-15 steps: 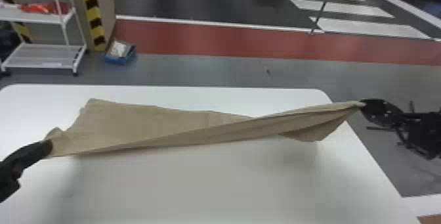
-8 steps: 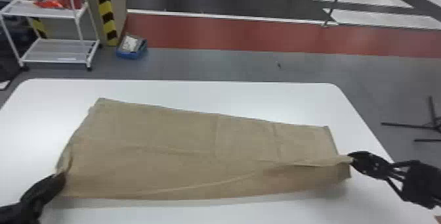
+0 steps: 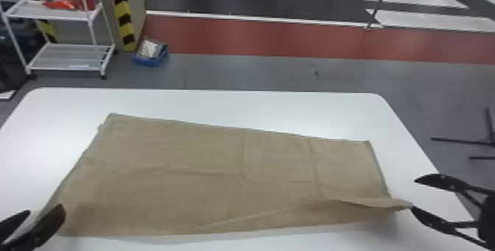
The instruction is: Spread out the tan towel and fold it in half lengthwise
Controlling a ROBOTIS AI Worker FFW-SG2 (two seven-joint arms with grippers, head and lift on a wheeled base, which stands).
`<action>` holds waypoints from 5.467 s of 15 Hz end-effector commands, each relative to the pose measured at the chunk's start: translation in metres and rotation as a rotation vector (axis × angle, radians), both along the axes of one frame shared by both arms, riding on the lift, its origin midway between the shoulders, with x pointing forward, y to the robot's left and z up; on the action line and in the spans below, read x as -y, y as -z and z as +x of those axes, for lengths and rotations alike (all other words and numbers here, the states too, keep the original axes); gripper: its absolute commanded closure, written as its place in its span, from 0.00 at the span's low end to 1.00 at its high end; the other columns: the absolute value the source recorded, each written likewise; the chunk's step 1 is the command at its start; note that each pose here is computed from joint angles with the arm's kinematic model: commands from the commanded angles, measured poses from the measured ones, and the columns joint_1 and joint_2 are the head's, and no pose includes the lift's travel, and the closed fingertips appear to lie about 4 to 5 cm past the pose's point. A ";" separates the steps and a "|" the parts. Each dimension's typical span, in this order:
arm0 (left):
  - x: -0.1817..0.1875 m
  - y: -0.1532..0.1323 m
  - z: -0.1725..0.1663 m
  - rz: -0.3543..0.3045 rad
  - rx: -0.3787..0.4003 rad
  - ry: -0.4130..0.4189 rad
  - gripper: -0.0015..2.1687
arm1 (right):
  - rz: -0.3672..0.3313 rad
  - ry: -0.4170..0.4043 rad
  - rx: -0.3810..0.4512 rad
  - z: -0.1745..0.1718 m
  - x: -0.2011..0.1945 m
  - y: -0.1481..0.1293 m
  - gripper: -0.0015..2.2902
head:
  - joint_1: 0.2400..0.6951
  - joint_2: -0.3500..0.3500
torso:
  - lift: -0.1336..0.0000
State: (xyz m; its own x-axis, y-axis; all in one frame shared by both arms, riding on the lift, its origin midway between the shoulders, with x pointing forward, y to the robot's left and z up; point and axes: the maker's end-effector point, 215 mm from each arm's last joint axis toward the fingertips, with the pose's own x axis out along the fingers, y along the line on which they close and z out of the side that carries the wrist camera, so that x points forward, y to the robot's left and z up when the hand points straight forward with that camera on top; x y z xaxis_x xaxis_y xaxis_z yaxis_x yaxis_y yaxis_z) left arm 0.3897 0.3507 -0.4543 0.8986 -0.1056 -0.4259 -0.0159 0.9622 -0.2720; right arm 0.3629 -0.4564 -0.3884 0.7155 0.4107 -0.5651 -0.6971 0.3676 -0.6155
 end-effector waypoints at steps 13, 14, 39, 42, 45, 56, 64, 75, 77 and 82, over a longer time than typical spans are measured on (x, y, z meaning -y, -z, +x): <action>-0.045 -0.009 -0.034 0.018 -0.002 0.040 0.02 | -0.169 -0.156 -0.270 -0.056 -0.017 0.065 0.09 | 1.00 0.36 | 0.12; -0.045 -0.008 -0.034 0.017 -0.002 0.042 0.02 | -0.167 -0.169 -0.283 -0.056 -0.023 0.070 0.10 | 1.00 0.37 | 0.12; 0.034 -0.038 -0.038 0.919 -0.081 1.012 0.10 | -0.158 -0.116 -0.223 -0.042 -0.008 0.035 0.89 | 1.00 0.25 | 0.12; 0.050 -0.025 -0.031 1.019 -0.117 1.105 0.10 | -0.165 -0.127 -0.217 -0.034 -0.013 0.033 0.89 | 1.00 0.18 | 0.12; 0.051 -0.012 -0.018 1.057 -0.156 1.141 0.16 | -0.164 -0.132 -0.215 -0.029 -0.016 0.032 0.89 | 1.00 0.16 | 0.12; 0.004 0.011 -0.018 1.030 -0.360 1.033 0.63 | -0.160 -0.128 -0.206 -0.023 -0.014 0.029 0.89 | 1.00 0.25 | 0.12; 0.012 -0.055 -0.035 0.968 -0.370 1.043 0.62 | 0.007 0.120 -0.194 0.024 0.037 -0.014 0.89 | 1.00 0.21 | 0.12; 0.068 -0.104 0.074 0.935 -0.206 0.995 0.62 | 0.103 0.283 -0.297 0.127 0.029 -0.026 0.89 | 1.00 0.19 | 0.12; 0.074 -0.104 0.089 0.925 -0.207 0.998 0.62 | 0.100 0.292 -0.306 0.132 0.034 -0.025 0.89 | 1.00 0.18 | 0.12; 0.072 -0.100 0.129 0.906 -0.232 0.989 0.62 | 0.107 0.323 -0.350 0.149 0.051 -0.016 0.89 | 1.00 0.16 | 0.12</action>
